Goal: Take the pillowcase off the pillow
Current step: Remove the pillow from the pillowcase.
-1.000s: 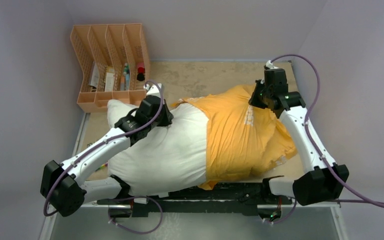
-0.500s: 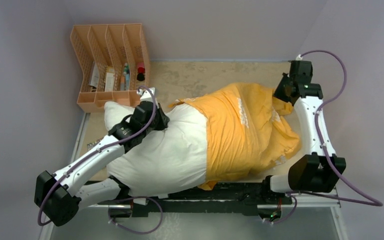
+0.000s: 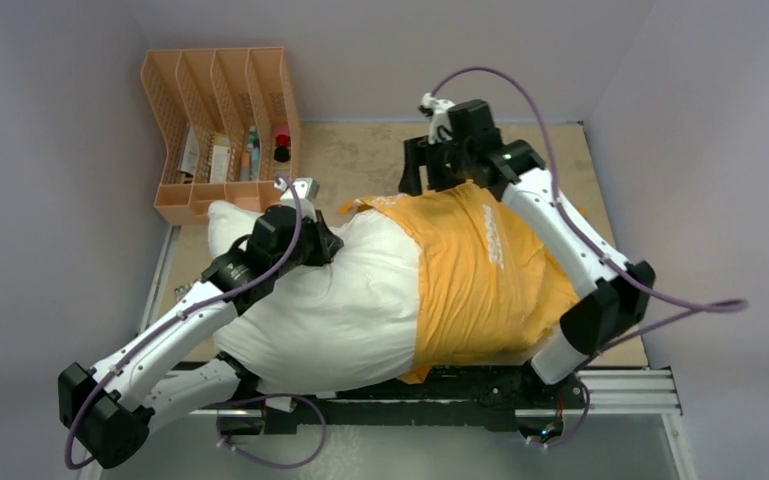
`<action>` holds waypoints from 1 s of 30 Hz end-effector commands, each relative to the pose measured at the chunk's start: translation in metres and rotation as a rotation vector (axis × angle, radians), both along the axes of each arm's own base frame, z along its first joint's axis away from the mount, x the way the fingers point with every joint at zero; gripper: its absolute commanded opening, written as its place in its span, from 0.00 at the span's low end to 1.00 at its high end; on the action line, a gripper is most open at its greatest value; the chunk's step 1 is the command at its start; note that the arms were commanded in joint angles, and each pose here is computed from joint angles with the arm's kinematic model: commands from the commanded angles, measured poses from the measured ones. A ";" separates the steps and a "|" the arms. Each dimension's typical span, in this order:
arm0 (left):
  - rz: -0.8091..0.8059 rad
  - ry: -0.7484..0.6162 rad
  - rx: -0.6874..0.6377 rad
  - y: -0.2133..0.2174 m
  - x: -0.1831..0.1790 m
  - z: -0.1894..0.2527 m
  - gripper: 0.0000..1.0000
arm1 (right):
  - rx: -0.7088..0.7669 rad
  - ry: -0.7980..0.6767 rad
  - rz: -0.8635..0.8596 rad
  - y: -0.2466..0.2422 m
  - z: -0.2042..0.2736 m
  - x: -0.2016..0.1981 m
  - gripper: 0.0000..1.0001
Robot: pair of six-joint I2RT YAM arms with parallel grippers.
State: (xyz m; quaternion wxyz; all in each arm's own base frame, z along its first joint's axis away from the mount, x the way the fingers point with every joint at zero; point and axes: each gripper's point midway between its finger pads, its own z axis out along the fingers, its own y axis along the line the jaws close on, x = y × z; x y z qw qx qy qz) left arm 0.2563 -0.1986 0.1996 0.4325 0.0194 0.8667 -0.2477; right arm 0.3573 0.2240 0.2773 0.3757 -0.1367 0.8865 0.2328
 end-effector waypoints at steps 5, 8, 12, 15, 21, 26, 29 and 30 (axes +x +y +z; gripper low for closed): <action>-0.142 0.149 0.064 0.005 -0.051 -0.032 0.00 | -0.286 -0.009 0.198 0.063 -0.039 -0.010 0.77; -0.123 0.156 0.065 0.009 -0.053 -0.034 0.00 | -0.355 0.000 0.212 0.068 -0.052 -0.015 0.76; -0.089 0.166 0.076 0.016 -0.055 -0.036 0.00 | -0.453 -0.025 0.099 0.046 -0.055 -0.003 0.58; -0.048 0.182 0.095 0.024 -0.056 -0.042 0.00 | -0.511 -0.043 -0.029 0.023 -0.052 0.003 0.37; -0.009 0.206 0.109 0.031 -0.059 -0.047 0.00 | -0.627 -0.092 -0.326 -0.053 -0.034 0.029 0.00; -0.008 0.218 0.117 0.031 -0.061 -0.051 0.00 | -0.620 -0.068 -0.545 -0.125 -0.026 0.039 0.00; 0.004 0.223 0.127 0.033 -0.060 -0.053 0.00 | -0.596 -0.065 -0.632 -0.159 -0.019 0.040 0.00; 0.010 0.224 0.131 0.034 -0.060 -0.053 0.00 | -0.590 -0.069 -0.658 -0.169 -0.015 0.040 0.00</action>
